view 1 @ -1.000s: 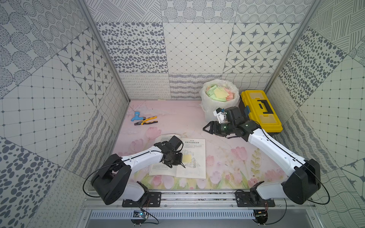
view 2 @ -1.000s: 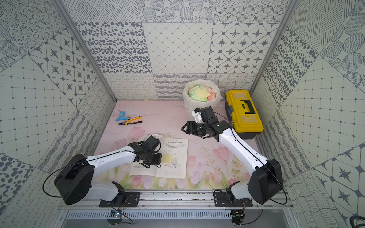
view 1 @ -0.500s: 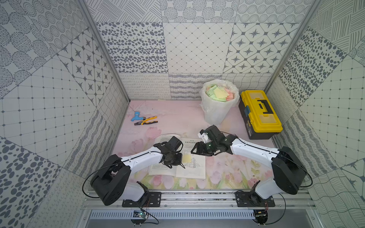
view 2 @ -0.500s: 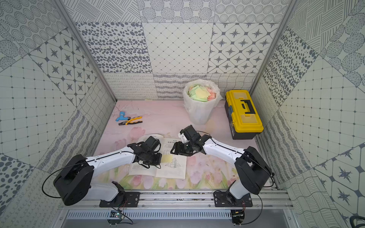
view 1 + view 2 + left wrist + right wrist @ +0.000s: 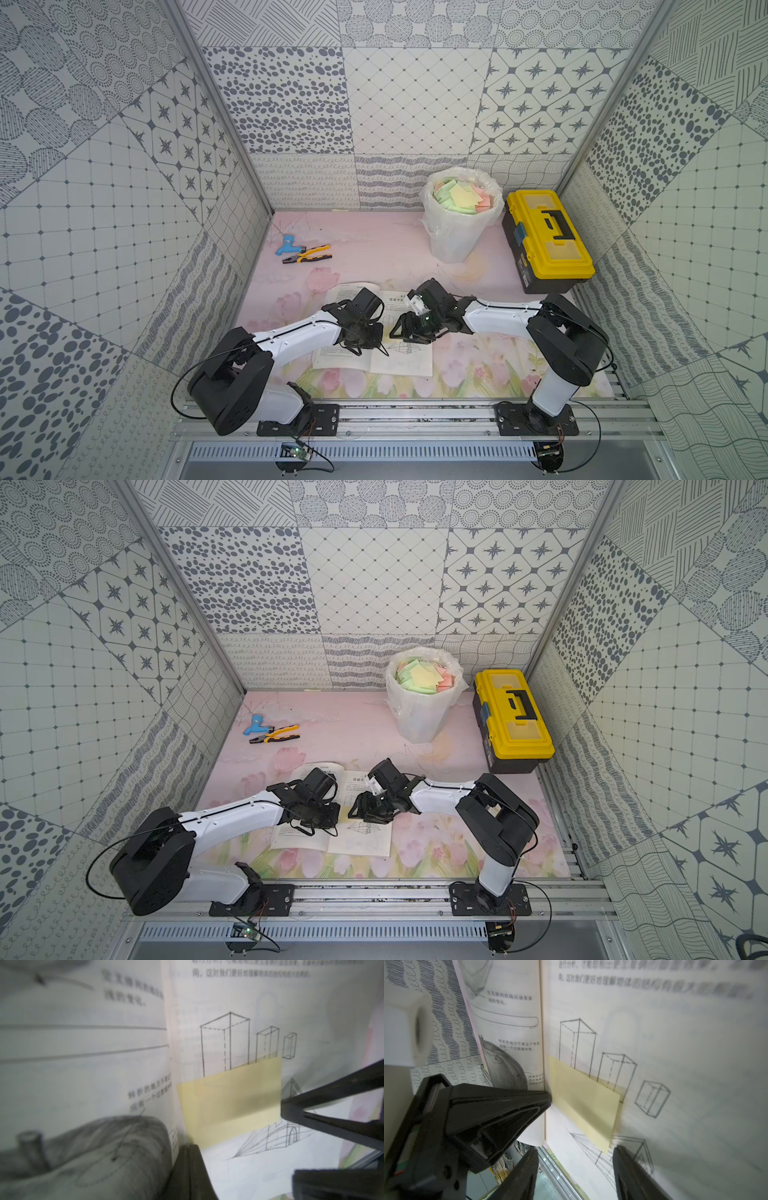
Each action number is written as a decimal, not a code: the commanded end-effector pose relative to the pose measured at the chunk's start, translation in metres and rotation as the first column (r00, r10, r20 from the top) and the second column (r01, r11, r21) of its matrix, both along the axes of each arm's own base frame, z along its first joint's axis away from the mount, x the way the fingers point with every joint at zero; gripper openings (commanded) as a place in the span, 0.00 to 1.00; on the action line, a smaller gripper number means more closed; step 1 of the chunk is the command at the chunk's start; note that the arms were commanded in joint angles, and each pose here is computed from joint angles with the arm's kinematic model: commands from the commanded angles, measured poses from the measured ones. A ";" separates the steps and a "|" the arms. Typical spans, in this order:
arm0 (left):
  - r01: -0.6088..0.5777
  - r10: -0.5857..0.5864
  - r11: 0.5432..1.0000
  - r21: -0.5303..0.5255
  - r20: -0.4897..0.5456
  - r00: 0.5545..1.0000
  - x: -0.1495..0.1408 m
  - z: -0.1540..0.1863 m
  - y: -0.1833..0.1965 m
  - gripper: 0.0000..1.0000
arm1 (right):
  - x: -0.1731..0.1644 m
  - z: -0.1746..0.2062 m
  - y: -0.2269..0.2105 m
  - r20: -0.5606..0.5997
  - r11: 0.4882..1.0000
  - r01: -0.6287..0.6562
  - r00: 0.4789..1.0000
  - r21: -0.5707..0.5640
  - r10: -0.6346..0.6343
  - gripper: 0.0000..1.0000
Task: Peel off the used sticky note
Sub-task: Tear off the note from the book.
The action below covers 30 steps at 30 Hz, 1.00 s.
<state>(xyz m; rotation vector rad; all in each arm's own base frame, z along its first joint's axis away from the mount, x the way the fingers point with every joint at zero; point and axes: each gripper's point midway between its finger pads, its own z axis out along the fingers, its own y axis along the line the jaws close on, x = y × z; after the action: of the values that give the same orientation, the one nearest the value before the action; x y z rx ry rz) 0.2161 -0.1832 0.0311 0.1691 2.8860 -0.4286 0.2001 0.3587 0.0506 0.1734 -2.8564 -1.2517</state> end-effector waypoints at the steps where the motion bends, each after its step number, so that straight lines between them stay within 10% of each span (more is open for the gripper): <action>1: -0.020 0.025 0.996 0.086 -0.052 0.998 -0.014 -0.012 0.019 0.00 | 0.000 -0.011 0.005 -0.020 1.000 0.018 1.000 0.019 -0.017 0.58; 8: -0.020 0.024 0.996 0.084 -0.048 0.999 -0.014 -0.011 0.020 0.00 | 0.004 -0.012 0.009 -0.034 0.998 0.042 0.999 0.040 -0.041 0.47; 18: -0.025 0.029 0.996 0.083 -0.044 0.999 -0.014 -0.010 0.020 0.00 | 0.013 0.002 0.015 -0.051 0.987 0.111 0.993 0.118 -0.105 0.00; 30: -0.028 0.031 0.997 0.069 -0.036 0.999 -0.013 -0.008 0.019 0.00 | 0.036 0.031 0.007 -0.019 0.939 0.227 0.973 0.257 -0.230 0.00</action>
<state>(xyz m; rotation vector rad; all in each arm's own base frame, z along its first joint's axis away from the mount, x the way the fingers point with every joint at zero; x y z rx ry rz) 0.2163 -0.1836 0.0321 0.1625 2.8694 -0.4439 0.2216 0.3590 0.0511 -0.1572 -2.7746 -1.4923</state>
